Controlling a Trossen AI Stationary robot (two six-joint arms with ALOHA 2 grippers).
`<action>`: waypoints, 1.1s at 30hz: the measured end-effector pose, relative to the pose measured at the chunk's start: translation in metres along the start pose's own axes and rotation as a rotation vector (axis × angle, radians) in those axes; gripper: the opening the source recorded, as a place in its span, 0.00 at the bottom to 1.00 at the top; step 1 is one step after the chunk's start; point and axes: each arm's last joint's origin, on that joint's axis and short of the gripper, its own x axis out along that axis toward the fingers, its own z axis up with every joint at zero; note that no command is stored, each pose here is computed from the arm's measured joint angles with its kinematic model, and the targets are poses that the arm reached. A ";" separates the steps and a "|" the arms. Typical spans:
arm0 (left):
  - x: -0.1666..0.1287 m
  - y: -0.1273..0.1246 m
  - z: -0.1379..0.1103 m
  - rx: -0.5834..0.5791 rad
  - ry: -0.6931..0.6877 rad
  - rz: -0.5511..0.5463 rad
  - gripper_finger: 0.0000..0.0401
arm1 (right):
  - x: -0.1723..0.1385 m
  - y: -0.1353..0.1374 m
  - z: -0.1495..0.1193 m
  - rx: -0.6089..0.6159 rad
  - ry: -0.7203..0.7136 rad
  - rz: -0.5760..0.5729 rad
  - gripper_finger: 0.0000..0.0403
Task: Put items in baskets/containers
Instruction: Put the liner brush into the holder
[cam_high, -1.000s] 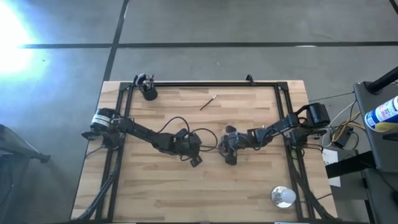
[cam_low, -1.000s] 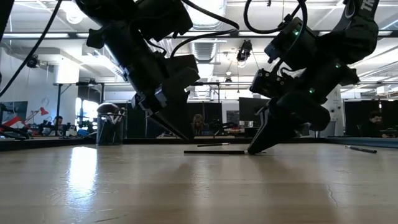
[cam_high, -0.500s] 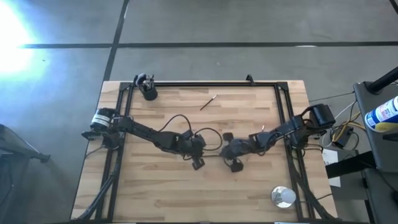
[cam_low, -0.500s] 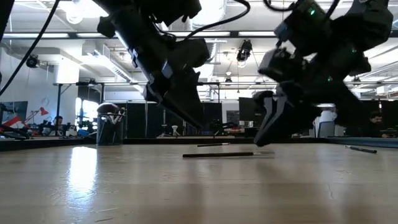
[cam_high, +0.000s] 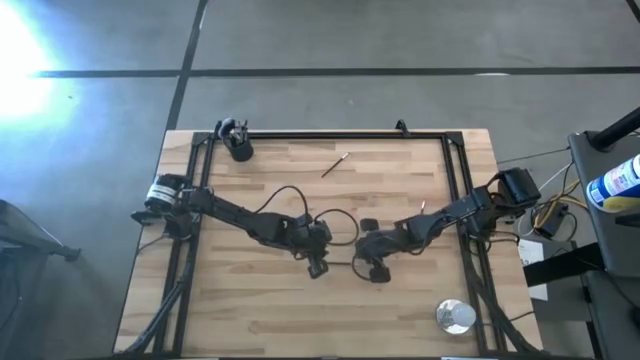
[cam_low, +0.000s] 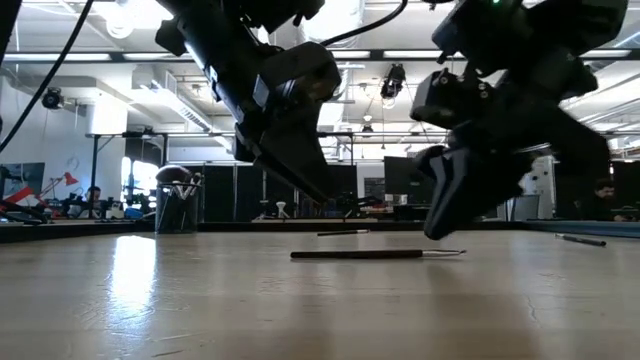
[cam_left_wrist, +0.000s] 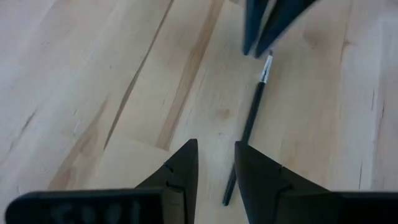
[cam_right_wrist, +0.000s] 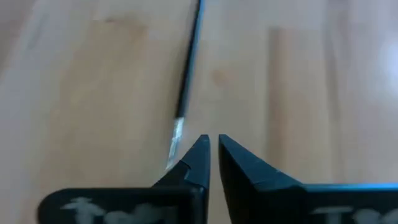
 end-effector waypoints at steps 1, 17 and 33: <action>0.000 0.000 0.000 0.000 0.000 0.000 0.24 | 0.000 0.003 -0.002 0.015 0.007 0.012 0.10; 0.000 0.000 0.000 0.000 -0.001 0.002 0.24 | 0.013 0.031 -0.011 0.036 -0.004 0.040 0.24; -0.001 -0.006 -0.001 -0.090 0.017 -0.061 0.24 | 0.013 0.032 -0.002 -0.122 0.025 -0.009 0.02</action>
